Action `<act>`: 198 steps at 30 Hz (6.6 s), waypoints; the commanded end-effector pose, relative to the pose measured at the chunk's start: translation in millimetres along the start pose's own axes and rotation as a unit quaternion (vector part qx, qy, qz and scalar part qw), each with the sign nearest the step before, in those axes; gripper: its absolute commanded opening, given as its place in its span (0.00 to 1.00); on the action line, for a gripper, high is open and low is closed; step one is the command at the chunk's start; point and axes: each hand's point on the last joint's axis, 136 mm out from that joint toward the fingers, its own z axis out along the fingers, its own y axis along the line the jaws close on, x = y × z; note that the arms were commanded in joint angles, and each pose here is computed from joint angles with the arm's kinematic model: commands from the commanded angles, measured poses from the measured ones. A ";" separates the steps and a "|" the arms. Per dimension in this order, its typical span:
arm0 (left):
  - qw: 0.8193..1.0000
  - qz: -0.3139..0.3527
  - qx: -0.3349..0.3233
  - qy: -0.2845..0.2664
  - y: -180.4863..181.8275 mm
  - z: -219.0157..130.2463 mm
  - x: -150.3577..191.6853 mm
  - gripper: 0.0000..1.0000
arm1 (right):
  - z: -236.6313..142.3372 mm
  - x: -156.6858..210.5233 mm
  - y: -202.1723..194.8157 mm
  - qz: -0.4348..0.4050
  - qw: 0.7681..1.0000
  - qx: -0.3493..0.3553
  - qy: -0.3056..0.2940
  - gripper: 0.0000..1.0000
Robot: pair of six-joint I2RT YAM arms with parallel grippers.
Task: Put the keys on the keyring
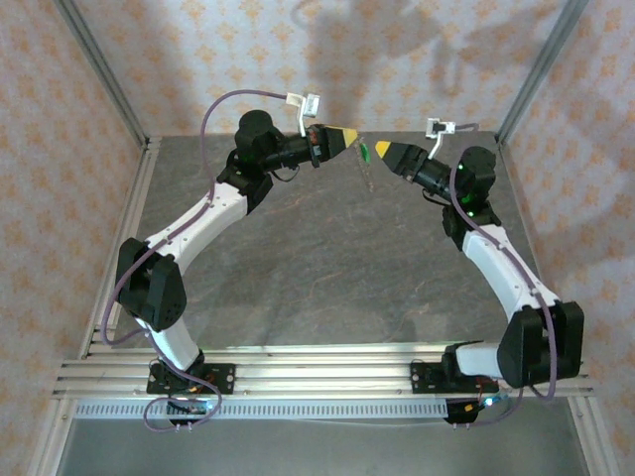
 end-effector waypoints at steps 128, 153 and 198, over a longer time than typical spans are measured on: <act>0.995 -0.080 -0.004 0.058 49.6 0.6 56.4 0.42 | 31.5 34.5 -18.6 0.058 0.989 -0.063 0.120 0.00; 0.994 -0.066 0.048 0.067 20.4 18.1 54.6 0.05 | 35.5 37.1 -28.9 0.070 0.989 -0.058 0.120 0.00; 0.997 -0.032 0.058 0.041 -4.3 11.2 30.9 0.00 | 1.7 53.9 -29.7 0.064 0.994 -0.035 0.077 0.37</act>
